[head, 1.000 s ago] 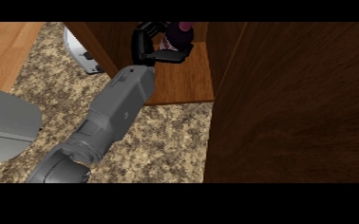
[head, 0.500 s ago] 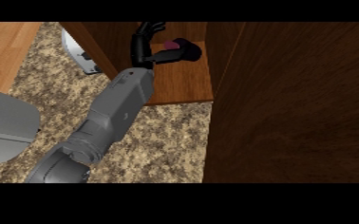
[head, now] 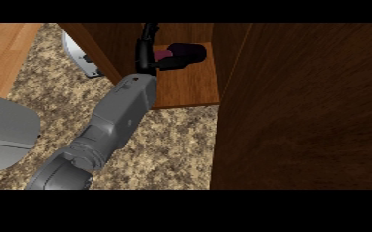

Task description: Pick up the wine, place it into the cabinet and close the cabinet

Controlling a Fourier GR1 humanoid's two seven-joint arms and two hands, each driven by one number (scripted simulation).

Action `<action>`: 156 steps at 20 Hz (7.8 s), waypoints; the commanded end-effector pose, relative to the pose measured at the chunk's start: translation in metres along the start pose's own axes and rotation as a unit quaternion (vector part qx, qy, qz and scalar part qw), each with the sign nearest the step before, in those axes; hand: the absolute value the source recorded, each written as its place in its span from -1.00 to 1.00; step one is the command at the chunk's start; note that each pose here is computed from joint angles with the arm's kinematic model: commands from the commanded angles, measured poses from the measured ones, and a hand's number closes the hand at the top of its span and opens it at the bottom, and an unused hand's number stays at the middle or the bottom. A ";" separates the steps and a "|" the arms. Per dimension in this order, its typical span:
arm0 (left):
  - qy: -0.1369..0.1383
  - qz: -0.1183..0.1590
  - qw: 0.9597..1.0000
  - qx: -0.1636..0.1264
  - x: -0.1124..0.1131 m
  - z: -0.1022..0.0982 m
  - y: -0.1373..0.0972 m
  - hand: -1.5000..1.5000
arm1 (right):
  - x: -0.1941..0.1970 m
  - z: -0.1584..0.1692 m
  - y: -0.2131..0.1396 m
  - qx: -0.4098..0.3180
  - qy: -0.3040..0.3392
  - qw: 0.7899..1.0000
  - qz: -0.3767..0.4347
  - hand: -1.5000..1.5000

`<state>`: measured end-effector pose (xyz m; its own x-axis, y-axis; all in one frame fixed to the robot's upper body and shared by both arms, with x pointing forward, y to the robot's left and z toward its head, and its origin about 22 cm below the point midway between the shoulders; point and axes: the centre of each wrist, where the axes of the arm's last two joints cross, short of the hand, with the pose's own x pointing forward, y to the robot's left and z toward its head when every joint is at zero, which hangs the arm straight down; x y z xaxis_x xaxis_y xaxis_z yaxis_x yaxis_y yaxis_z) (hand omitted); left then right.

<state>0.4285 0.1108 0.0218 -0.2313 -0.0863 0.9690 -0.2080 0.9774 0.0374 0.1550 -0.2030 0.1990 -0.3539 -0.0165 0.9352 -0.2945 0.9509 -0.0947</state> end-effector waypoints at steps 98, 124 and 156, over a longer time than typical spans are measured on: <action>-0.047 0.175 0.973 -0.142 0.077 0.255 0.130 -1.00 | 0.004 0.022 0.012 0.077 0.044 0.996 0.001 1.00; -0.066 0.147 0.984 -0.077 0.108 0.210 0.263 -1.00 | 0.020 0.041 0.109 0.276 0.069 0.954 -0.098 1.00; -0.044 0.200 0.972 -0.116 0.111 0.178 0.253 -1.00 | 0.025 -0.081 0.166 0.198 0.034 0.977 -0.069 1.00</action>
<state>0.1782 0.3216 0.0984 -0.3464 0.2956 0.8903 0.1318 0.9550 -0.2658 0.1458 -0.0591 0.2138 -0.2322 -0.0611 0.9707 -0.6462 0.7556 -0.1070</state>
